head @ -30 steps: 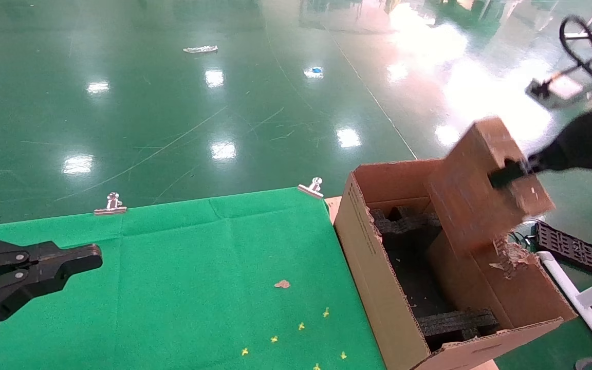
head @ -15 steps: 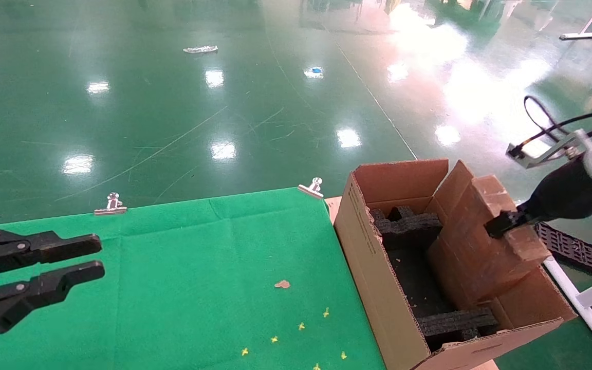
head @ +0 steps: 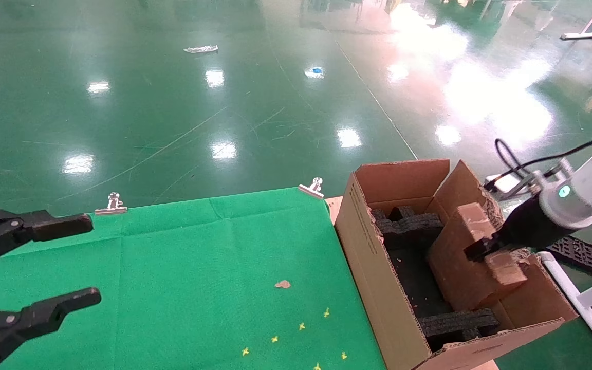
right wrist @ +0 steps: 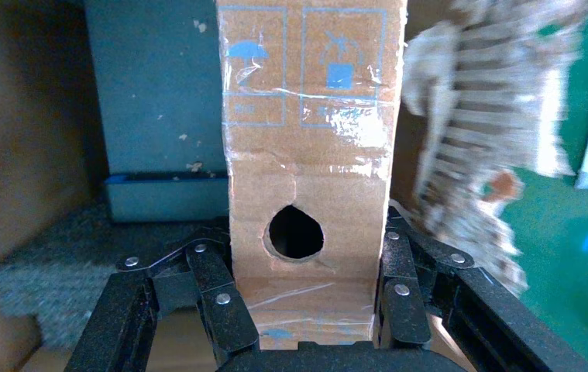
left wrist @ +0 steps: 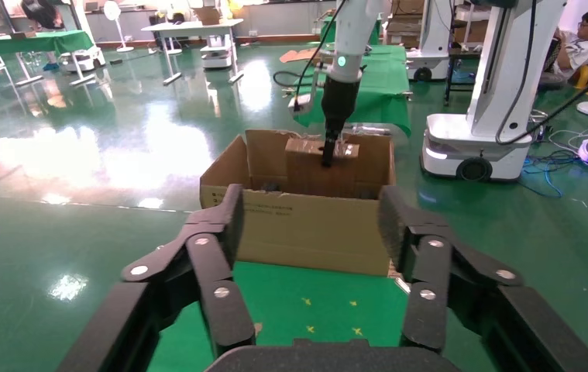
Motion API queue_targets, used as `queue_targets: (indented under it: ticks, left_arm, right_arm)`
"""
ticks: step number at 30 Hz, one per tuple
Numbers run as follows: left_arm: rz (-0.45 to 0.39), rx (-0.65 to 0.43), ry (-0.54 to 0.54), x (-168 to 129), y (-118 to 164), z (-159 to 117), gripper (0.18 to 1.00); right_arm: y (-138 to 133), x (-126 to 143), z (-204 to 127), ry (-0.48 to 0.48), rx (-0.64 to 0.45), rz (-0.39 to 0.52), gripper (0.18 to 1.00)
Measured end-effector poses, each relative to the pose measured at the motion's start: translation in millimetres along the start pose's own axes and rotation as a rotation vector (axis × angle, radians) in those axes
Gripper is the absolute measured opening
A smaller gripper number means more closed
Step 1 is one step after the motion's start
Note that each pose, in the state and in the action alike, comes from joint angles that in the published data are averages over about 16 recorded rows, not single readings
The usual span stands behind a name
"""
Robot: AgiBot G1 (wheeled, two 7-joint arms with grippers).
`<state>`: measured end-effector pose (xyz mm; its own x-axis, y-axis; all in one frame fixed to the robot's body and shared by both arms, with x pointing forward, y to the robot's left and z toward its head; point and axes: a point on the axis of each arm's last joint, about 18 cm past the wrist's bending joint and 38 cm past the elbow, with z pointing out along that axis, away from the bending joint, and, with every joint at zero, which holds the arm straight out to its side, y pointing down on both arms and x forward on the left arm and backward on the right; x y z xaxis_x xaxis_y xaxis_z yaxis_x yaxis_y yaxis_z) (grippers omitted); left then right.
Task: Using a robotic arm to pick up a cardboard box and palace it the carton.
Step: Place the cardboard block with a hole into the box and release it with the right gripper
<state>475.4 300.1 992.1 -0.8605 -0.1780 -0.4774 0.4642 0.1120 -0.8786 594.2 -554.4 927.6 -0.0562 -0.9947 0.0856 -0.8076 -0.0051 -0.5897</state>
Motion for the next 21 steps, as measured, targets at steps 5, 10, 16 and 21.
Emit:
queue_targets:
  ticks: [5,10,16,21]
  left_arm:
    - [0.0,0.0,0.0,0,0,0,0.641]
    - [0.0,0.0,0.0,0,0,0,0.761]
    - [0.0,0.0,0.0,0,0,0,0.873]
    - [0.0,0.0,0.0,0,0,0,0.94]
  right_arm:
    - [7,-2,27,-0.003,0.004,0.009,0.321]
    - [15,-3,50,-0.002,0.013,0.008,0.318]
    - [21,-2,66,0.004,0.023,-0.002,0.314]
    - [22,-2,70,0.007,0.025,-0.014,0.313]
